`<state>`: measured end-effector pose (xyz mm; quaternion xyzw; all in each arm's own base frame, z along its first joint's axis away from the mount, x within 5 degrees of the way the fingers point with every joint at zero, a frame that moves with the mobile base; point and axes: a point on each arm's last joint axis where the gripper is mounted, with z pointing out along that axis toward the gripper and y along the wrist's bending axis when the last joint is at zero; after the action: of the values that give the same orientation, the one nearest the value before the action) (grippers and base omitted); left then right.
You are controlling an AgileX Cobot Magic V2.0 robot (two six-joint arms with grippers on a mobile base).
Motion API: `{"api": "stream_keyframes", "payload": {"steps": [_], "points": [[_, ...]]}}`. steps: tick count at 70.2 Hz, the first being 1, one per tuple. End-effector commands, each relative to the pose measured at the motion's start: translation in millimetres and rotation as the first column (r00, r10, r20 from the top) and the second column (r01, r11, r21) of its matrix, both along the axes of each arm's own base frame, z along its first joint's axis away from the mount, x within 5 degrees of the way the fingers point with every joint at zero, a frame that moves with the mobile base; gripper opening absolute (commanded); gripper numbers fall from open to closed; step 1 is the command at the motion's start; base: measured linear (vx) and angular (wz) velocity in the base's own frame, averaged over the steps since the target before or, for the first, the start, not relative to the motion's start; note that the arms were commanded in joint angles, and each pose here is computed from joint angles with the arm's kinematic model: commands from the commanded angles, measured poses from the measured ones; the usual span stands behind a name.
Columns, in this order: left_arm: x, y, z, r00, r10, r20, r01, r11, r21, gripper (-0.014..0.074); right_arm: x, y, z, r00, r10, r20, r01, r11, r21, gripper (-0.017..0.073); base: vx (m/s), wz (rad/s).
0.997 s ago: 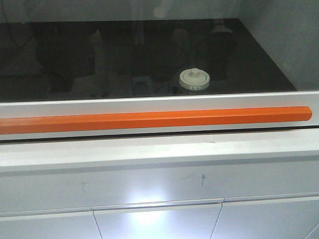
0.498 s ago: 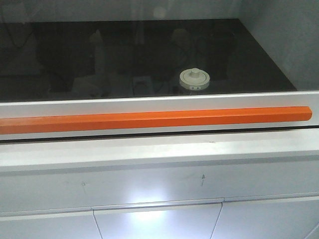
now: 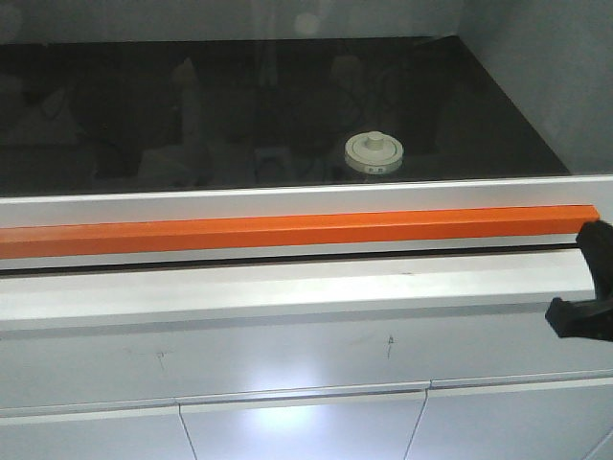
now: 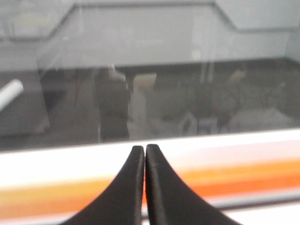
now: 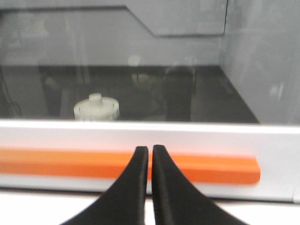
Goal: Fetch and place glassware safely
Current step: 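Move both grippers up to the orange handle bar of the door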
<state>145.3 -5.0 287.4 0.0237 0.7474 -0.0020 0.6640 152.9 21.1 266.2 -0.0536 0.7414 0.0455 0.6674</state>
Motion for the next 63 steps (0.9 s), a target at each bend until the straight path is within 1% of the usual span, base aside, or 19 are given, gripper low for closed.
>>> {"api": "stream_keyframes", "payload": {"steps": [1,13,22,27,43,46,51,63], "points": [[-1.0,-0.1,1.1,0.993,0.002,0.12,0.001,1.0,-0.021,-0.0007,0.4,0.7,1.8,0.997,0.006,0.072,-0.006,1.0,0.003,-0.0001,0.0,0.0],[-7.4,0.2,-21.0,0.984,0.002,0.176,0.002,1.0,-0.022,-0.0007,0.8,1.1,-23.1,0.999,0.009,0.044,-0.009,1.0,0.001,-0.0001,0.0,0.0],[-9.9,0.3,-29.1,0.985,0.002,0.175,0.002,1.0,-0.022,-0.0007,9.1,2.9,-32.8,0.999,0.018,0.052,-0.017,1.0,-0.008,-0.0001,0.0,0.0],[-10.1,0.3,-30.2,0.985,0.002,0.17,0.002,1.0,-0.022,-0.0007,15.6,4.0,-36.4,0.998,0.021,0.062,-0.02,1.0,-0.018,-0.0001,0.0,0.0],[-10.3,0.3,-27.4,0.98,0.002,0.201,0.002,1.0,-0.022,-0.0007,37.2,7.5,-56.3,0.998,0.027,0.057,-0.026,1.0,-0.012,-0.0001,0.0,0.0],[-10.3,0.3,-27.1,0.979,0.002,0.204,0.002,1.0,-0.022,-0.0007,40.7,8.2,-60.0,0.997,0.031,0.064,-0.03,0.999,-0.027,-0.0001,0.0,0.0],[-10.3,0.3,-26.9,0.979,0.002,0.206,0.002,1.0,-0.023,-0.0007,47.2,9.3,-66.3,0.996,0.034,0.078,-0.032,0.999,-0.037,-0.0001,0.0,0.0],[-10.4,0.3,-26.0,0.976,0.002,0.216,0.003,1.0,-0.023,-0.0007,56.6,11.0,-77.6,0.992,0.037,0.122,-0.034,0.999,-0.025,-0.0001,0.0,0.0]]}}
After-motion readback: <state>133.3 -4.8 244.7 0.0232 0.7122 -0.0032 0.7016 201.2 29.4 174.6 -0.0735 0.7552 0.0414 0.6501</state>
